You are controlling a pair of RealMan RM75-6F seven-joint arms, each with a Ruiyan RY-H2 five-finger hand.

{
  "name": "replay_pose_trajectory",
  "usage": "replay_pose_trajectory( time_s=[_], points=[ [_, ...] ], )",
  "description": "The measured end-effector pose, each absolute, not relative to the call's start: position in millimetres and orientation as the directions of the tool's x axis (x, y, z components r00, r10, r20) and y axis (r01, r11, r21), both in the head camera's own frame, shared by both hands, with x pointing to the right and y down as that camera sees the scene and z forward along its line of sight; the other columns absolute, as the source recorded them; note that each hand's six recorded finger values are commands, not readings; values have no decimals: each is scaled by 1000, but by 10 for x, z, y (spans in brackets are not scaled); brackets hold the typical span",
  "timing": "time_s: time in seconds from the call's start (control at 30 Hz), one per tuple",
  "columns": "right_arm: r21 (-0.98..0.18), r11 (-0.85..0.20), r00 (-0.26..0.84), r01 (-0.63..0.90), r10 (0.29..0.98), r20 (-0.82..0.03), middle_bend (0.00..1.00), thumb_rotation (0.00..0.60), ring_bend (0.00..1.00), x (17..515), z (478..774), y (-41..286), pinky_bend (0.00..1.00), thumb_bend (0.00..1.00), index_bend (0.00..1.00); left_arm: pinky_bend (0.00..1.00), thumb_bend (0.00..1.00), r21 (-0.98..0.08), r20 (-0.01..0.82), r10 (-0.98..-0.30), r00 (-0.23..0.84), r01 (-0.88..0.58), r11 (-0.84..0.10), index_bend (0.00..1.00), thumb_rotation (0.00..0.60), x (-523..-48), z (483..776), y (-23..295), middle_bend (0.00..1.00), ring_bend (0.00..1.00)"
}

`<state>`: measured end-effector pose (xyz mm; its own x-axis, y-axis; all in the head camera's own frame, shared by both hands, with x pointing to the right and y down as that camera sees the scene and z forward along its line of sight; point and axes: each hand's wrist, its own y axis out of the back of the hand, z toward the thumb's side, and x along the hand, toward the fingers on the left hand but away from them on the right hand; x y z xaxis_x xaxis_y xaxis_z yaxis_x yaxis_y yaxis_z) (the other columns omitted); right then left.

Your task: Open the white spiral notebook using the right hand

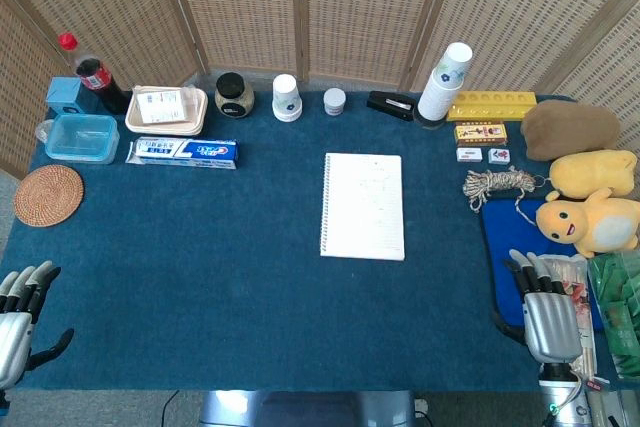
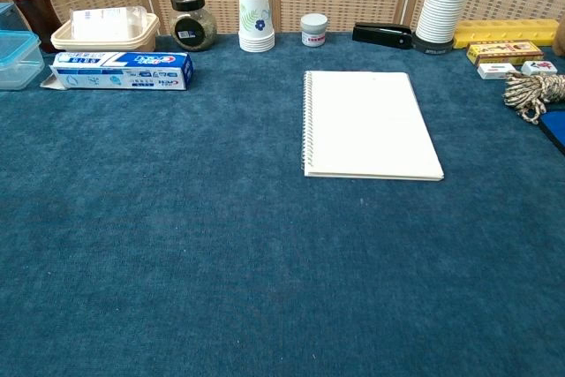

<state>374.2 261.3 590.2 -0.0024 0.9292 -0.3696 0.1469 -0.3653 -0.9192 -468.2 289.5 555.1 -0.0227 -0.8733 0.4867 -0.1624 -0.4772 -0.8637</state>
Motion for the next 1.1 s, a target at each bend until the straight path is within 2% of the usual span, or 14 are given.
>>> replay_pose_trajectory(
  time_s=[0.37,0.6,0.77,0.93,1.1],
  points=[
    [-916,-372,-3,152,926,-377,182,600,108,3756,5928,2620,157,217,176,0,252,-860,494,-869,-22,-163,-484,131,600,-4670,5562,2912,46,5],
    [-922,-351,61,165,936,-346,181,600,108,3610,5886,2554,157,216,175,0,252,-869,475,-880,-6,-166,-467,131,600,-4644,5482,2913,47,4],
    [-925,-338,133,173,939,-318,181,600,108,3337,5879,2401,157,214,173,0,252,-876,457,-889,19,-165,-454,131,600,-4593,5406,2881,47,4],
    [-921,-355,221,160,922,-318,179,600,105,2958,6006,2155,156,212,171,0,253,-877,452,-892,29,-168,-450,130,600,-4575,5365,2873,47,4],
    [-916,-367,239,160,915,-324,176,600,98,2717,6173,1968,155,207,166,0,252,-879,447,-894,20,-176,-443,131,600,-4597,5362,2856,46,4]
  ],
)
